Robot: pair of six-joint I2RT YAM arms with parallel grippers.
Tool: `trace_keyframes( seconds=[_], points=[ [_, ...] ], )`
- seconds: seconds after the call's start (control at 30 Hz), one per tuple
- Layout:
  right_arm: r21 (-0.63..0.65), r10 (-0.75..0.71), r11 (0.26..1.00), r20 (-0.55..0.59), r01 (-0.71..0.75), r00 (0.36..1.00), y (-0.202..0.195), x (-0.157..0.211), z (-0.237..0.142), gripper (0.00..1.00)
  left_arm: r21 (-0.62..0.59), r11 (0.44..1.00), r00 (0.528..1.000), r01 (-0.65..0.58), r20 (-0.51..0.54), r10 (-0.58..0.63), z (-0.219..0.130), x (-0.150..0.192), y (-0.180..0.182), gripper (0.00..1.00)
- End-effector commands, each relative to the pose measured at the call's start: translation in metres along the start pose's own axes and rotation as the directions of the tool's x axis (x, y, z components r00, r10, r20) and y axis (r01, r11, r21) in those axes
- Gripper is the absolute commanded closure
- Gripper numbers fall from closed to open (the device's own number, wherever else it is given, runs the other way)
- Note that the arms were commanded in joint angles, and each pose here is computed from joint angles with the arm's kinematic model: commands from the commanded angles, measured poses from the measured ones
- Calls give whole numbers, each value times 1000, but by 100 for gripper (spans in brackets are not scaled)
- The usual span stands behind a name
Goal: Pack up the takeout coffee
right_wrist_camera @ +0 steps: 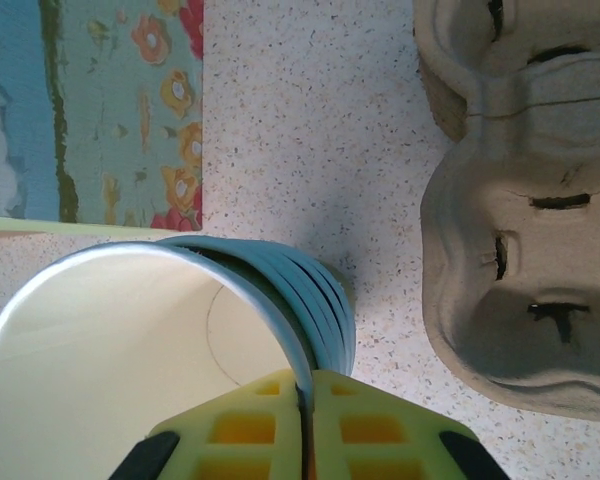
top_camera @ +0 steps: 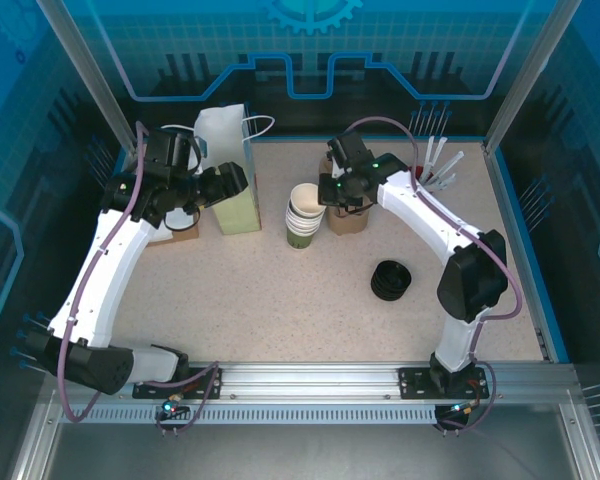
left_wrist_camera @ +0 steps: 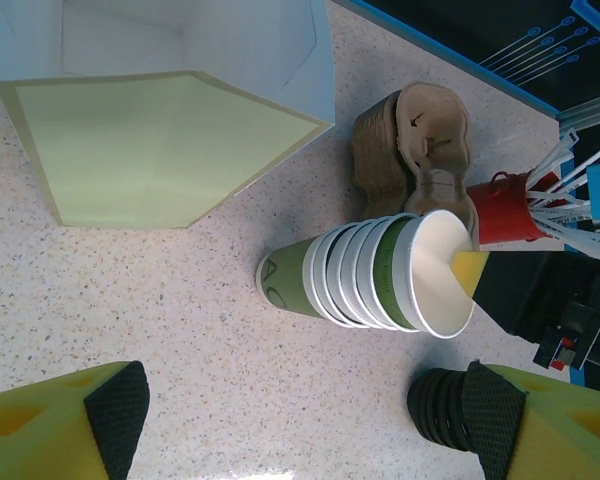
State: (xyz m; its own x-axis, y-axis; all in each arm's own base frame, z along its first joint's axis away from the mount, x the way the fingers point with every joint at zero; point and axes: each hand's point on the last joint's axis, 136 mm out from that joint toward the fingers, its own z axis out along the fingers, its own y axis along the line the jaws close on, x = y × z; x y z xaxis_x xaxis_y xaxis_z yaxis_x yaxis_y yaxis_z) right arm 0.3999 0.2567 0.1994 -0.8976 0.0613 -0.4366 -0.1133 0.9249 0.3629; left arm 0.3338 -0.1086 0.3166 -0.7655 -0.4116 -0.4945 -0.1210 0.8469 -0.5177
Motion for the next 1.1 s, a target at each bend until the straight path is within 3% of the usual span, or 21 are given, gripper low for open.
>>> trace_keyframes(
  seconds=[0.0, 0.27, 0.43, 0.67, 0.83, 1.07],
  points=[
    [-34, -33, 999, 57, 35, 998, 16, -13, -33, 91, 44, 999, 1000, 0, -4, 1, -7, 6, -8, 14],
    [-64, -83, 994, 87, 88, 993, 28, -21, -58, 91, 65, 998, 1000, -1, -17, 2, -6, 11, -9, 14],
    [-88, -102, 989, 186, 120, 977, 34, -29, -104, 91, 130, 991, 999, 0, -52, 7, -6, 22, -17, 14],
    [-107, -80, 989, 219, 106, 973, 21, 2, -145, 91, 229, 972, 993, 44, -114, -18, 0, 46, -21, 13],
    [-90, -70, 992, 162, 86, 984, -5, 49, -134, 91, 299, 948, 983, 108, -177, -56, 8, 70, -22, 12],
    [38, -124, 992, 4, 124, 992, -30, 116, -69, 91, 272, 942, 946, 198, -306, -110, 40, 121, -2, 11]
  ],
)
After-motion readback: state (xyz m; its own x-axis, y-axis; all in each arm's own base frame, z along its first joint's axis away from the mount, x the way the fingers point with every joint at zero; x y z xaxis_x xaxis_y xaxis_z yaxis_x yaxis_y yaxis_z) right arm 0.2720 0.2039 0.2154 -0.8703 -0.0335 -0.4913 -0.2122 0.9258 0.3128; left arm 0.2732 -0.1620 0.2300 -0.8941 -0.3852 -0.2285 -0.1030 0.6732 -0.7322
